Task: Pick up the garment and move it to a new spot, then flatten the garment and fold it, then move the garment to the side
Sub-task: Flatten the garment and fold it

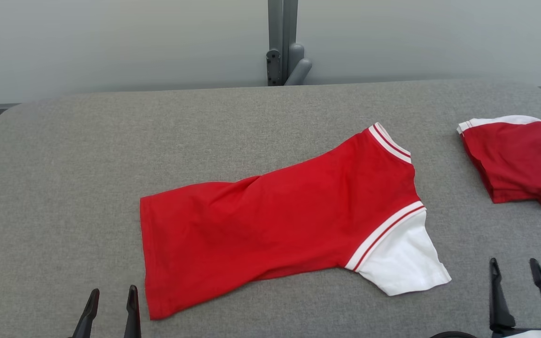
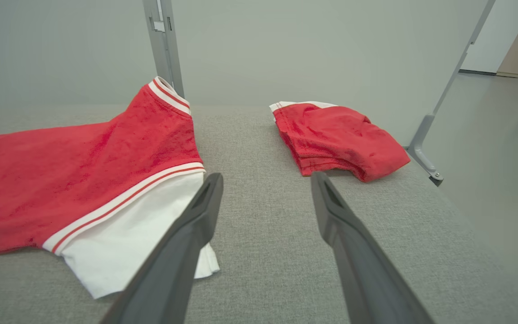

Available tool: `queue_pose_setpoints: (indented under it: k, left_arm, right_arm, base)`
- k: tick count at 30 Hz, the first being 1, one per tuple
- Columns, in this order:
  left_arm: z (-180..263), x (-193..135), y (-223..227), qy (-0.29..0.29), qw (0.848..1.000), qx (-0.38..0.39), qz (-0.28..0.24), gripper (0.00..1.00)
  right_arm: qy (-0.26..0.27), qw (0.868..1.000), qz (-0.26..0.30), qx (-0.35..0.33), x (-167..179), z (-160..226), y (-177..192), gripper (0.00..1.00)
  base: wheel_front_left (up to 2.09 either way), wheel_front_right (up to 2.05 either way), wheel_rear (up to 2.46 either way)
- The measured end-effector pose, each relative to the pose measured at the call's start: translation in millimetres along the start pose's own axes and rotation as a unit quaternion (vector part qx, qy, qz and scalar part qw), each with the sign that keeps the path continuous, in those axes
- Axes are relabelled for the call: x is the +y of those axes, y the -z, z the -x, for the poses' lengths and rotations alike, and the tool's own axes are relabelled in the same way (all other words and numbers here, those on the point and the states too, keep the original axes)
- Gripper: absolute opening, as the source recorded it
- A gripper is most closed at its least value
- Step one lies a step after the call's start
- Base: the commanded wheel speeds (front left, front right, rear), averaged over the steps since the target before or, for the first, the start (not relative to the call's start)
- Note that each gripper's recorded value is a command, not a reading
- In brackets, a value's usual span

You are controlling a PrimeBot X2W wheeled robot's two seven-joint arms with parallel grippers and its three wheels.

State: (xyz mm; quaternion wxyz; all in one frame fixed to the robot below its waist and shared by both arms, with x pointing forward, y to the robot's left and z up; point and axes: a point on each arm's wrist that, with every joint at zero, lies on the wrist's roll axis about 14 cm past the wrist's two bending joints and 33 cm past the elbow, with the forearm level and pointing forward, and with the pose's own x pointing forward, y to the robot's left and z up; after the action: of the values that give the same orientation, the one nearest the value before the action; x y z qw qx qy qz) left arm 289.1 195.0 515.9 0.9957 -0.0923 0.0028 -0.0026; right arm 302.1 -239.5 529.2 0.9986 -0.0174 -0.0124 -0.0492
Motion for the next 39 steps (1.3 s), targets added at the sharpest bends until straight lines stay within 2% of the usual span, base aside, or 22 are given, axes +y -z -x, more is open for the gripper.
queue_pose_setpoints:
  k: [5,25,28,32,39]
  left_arm:
    - [3.6,-0.1,-0.7,-0.002,1.0,-0.005,0.002,1.0]
    - [-6.1,-13.3,11.7,0.015,1.0,0.012,0.018,1.0]
    - [-2.4,-12.5,23.4,0.016,0.999,0.031,0.02,1.0]
    - [7.8,-18.7,58.3,0.03,0.995,0.092,0.028,1.0]
    - [-8.8,-31.6,85.9,0.061,0.983,0.172,0.034,1.0]
  right_arm:
    - [-0.05,0.999,-0.018,-0.005,35.5,-0.1,-2.2,1.0]
    - [-0.086,0.996,-0.031,-0.02,62.7,-15.6,-10.8,1.0]
    - [-0.081,0.996,-0.033,0.002,60.1,-13.6,2.9,1.0]
    - [-0.087,0.996,-0.005,0.028,60.1,-18.3,19.5,1.0]
    - [-0.116,0.986,0.042,0.114,65.5,-41.1,53.2,1.0]
  base:
    - [0.0,0.0,0.0]
    - [0.0,0.0,0.0]
    - [0.0,0.0,0.0]
    - [0.0,0.0,0.0]
    - [0.0,0.0,0.0]
